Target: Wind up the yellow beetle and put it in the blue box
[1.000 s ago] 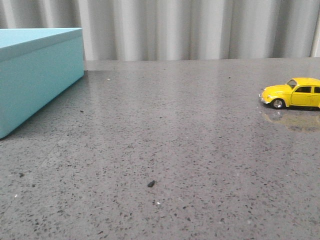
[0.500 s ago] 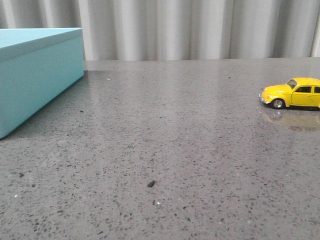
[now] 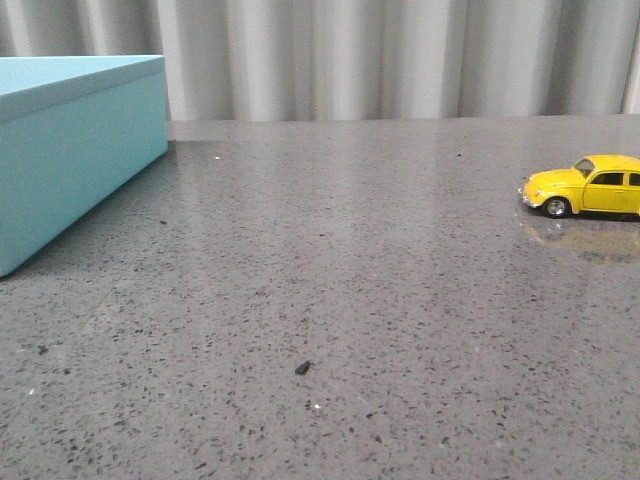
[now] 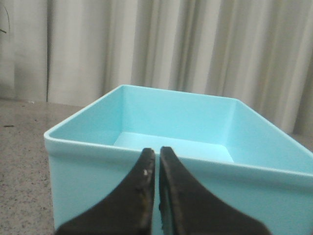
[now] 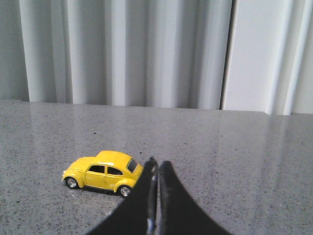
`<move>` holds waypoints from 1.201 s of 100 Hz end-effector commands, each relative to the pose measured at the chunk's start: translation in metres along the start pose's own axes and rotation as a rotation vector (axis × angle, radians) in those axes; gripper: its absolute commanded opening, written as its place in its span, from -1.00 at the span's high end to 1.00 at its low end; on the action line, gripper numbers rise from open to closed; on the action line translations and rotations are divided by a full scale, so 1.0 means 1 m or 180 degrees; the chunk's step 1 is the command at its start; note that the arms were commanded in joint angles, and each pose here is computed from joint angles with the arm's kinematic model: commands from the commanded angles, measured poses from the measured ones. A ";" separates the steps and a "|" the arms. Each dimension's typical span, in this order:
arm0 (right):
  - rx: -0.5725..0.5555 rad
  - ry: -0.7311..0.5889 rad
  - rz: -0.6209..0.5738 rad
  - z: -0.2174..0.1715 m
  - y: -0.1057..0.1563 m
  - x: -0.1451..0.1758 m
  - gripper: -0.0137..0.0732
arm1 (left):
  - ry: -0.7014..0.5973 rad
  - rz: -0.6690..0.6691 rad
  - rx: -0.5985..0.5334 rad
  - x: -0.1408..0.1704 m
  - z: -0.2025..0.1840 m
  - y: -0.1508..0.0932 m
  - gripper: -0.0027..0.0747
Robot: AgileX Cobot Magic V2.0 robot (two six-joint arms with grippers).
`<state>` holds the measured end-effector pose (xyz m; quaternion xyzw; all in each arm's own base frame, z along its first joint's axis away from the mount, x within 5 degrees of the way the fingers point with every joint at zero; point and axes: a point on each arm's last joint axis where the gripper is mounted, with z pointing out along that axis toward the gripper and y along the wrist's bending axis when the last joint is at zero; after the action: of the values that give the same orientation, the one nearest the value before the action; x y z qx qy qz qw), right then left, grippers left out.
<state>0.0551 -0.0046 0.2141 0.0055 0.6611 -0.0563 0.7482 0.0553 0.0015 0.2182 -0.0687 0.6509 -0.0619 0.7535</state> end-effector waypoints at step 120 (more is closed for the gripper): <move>-0.0345 0.1733 0.0402 0.155 0.004 -0.135 0.83 | -0.0195 -0.0339 0.0013 -0.087 0.030 -0.016 0.99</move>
<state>0.1779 -0.0047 0.3475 0.0297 0.8384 0.0242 0.5436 0.0735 0.0011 0.2908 -0.0980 0.6623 -0.0970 0.7364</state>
